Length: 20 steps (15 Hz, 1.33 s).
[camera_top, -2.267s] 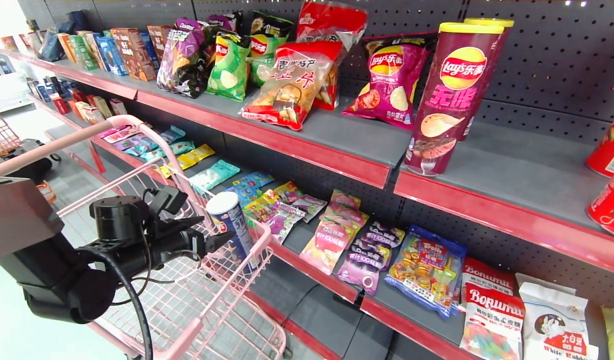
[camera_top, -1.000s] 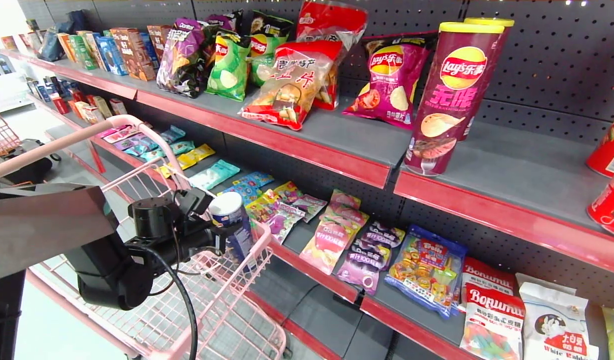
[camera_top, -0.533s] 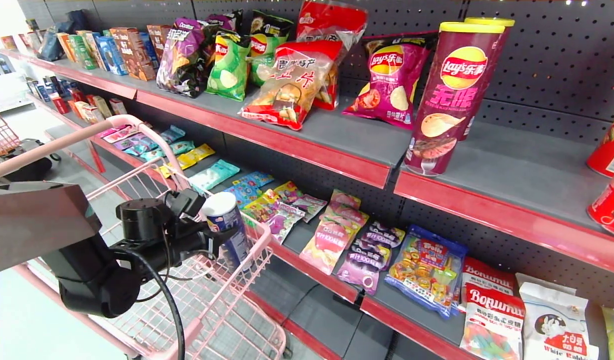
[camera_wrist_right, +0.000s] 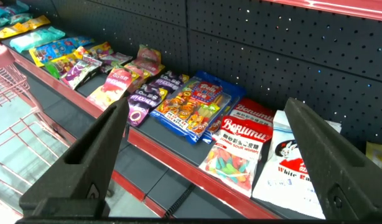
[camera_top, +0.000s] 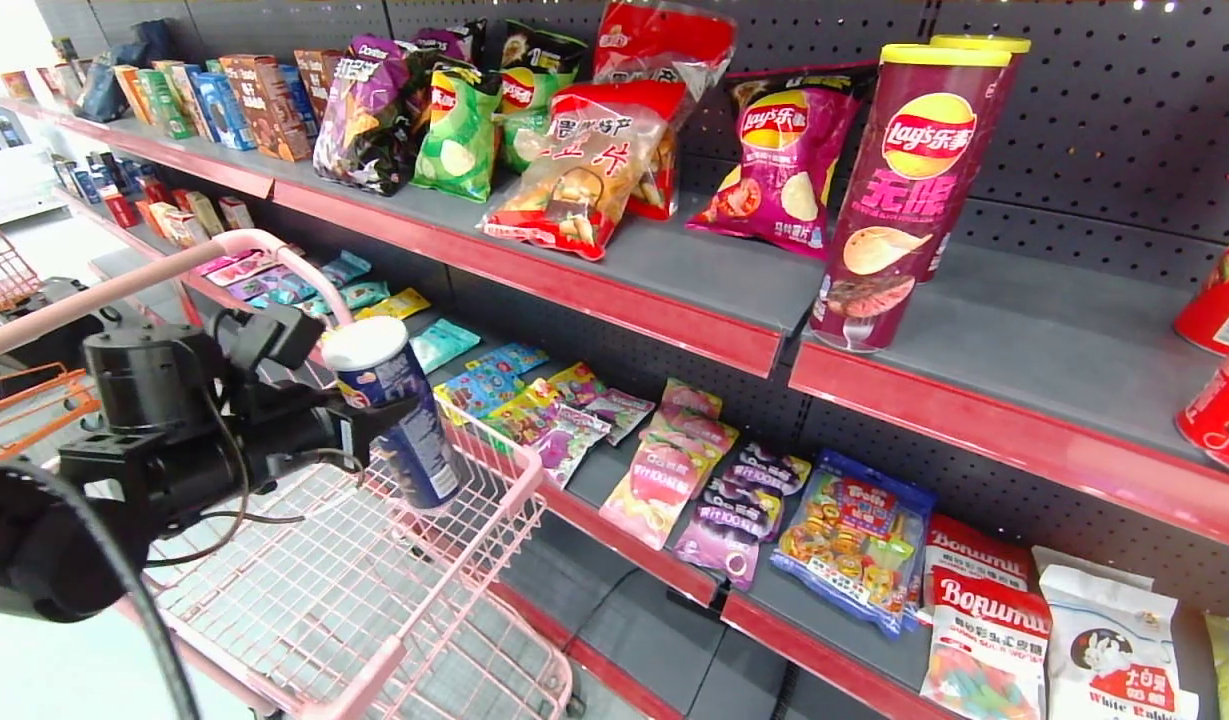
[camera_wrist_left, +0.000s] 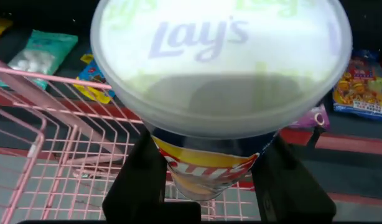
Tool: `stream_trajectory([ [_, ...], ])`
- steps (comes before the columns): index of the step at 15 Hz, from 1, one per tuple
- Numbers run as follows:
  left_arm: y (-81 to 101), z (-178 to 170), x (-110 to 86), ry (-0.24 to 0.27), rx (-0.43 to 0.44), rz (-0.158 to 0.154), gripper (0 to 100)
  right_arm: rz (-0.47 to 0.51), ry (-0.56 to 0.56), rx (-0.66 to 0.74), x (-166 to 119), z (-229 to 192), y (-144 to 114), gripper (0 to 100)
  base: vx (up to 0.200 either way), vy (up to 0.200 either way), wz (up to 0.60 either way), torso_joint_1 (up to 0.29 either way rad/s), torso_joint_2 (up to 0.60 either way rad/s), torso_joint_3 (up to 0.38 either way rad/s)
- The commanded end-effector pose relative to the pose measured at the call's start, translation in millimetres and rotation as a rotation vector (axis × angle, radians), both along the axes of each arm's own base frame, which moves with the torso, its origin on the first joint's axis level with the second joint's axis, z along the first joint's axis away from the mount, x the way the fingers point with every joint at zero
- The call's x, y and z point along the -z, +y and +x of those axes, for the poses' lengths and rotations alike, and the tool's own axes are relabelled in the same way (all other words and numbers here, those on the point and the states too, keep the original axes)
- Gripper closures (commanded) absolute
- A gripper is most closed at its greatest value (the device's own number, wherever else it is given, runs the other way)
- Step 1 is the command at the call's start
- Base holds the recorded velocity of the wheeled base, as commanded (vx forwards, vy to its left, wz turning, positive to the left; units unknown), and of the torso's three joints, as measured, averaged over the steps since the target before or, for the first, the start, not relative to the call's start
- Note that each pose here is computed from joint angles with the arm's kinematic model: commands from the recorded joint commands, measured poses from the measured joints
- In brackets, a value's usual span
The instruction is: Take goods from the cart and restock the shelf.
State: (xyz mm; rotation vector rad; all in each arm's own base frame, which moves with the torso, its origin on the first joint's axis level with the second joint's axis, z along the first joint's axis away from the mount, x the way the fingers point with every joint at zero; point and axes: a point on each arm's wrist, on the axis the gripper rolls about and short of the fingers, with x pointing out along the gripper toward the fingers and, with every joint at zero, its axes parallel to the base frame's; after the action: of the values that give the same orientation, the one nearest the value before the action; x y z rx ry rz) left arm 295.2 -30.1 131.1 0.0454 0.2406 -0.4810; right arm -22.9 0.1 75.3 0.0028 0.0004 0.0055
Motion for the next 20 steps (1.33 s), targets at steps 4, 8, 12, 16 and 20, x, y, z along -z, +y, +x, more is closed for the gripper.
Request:
stream_trajectory([
  [4,19.0,-136.0,-102.2,-0.072,-0.108,-0.066,100,0.002,0.001,-0.001,0.0,0.1,0.0,0,0.0,0.0,0.0,0.0,0.0,0.0],
  [8,22.8,-236.5,-100.0,-0.09,-0.137,-0.068,100,0.003,0.001,-0.001,0.0,0.1,0.0,0,0.0,0.0,0.0,0.0,0.0,0.0],
  [12,23.2,-284.9,-61.8,-0.157,-0.177,-0.065,100,0.003,0.001,0.001,0.0,0.1,0.0,0,0.0,0.0,0.0,0.0,0.0,0.0],
  [16,24.1,-285.6,-55.8,-0.152,-0.216,-0.054,100,0.003,0.001,0.001,0.0,0.1,0.0,0,0.0,0.0,0.0,0.11,-0.34,-0.218],
  [20,24.2,-285.8,-53.9,-0.15,-0.223,-0.047,100,0.005,0.001,0.001,0.0,0.1,0.0,0,0.0,0.0,0.0,0.194,-0.54,-0.348],
])
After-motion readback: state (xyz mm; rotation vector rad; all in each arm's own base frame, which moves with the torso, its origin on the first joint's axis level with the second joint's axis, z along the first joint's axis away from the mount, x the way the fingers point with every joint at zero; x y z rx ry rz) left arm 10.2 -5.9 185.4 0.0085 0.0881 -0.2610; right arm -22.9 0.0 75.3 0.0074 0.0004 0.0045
